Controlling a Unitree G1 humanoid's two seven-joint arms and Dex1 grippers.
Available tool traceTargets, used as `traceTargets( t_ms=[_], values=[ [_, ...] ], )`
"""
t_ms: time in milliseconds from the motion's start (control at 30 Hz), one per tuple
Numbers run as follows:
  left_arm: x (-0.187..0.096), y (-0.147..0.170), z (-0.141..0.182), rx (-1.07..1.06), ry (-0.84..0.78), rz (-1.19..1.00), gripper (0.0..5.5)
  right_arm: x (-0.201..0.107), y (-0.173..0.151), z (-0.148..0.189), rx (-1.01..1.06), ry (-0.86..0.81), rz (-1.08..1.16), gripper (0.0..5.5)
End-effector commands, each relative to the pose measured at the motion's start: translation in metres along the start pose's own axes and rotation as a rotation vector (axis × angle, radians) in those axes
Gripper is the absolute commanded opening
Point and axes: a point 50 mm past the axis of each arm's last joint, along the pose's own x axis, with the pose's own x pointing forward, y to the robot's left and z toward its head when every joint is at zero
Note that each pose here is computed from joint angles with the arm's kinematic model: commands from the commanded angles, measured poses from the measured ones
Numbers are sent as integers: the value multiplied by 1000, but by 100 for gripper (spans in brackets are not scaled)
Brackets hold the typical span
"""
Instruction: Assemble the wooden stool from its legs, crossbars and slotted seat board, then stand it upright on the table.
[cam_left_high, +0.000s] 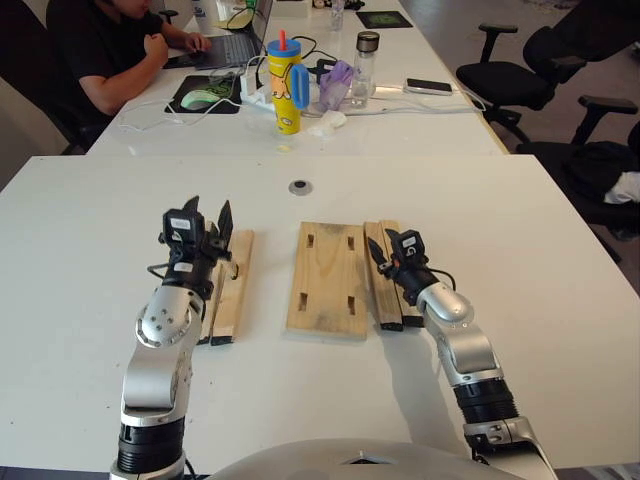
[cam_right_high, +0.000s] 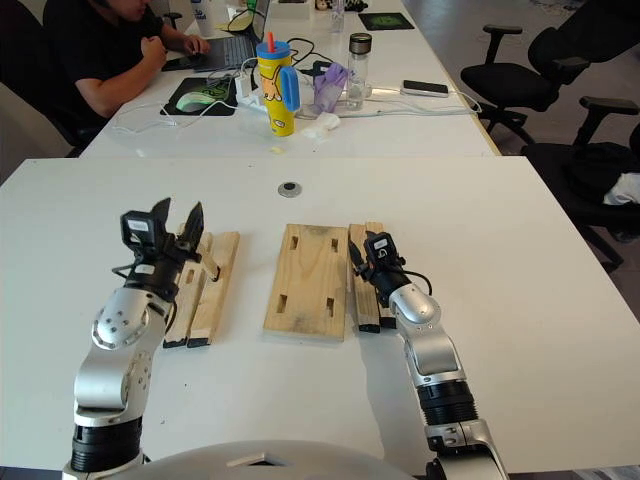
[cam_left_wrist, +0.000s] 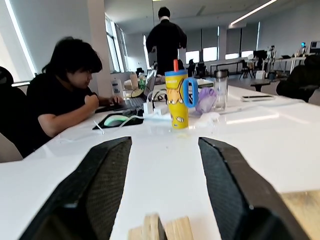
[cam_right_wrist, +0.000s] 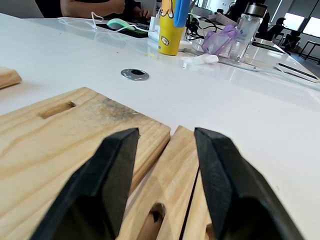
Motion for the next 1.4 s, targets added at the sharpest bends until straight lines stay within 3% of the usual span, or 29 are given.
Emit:
traceTargets(
  t_ms=[33, 200, 433, 600, 700, 800, 867, 1033, 1400],
  values=[
    [17, 2, 34, -16, -110, 20, 197, 5, -1, 3, -3, -17, -5, 205],
    [55, 16, 35, -78, 3, 19, 109, 7, 0, 3, 0, -23, -9, 205],
    [63, 26, 43, -190, 7, 16, 7, 8, 3, 2, -7, -23, -7, 205],
    [72, 26, 56, -217, -9, -1, 3, 9, 4, 4, -5, -28, -7, 205],
    [61, 18, 17, -202, 149, -19, 3, 9, 4, 5, -4, -30, -7, 205],
    [14, 11, -55, -259, 416, 23, 3, 11, 7, 6, -3, -33, 11, 205],
    [1, 7, -72, -264, 474, 17, 3, 12, 6, 8, -2, -35, 14, 205],
    [30, 1, -37, -258, 303, -20, 3, 14, 3, 12, -1, -48, 16, 205],
    [54, 10, 14, -228, 132, 1, 3, 13, 6, 8, 7, -37, 18, 205]
  ],
)
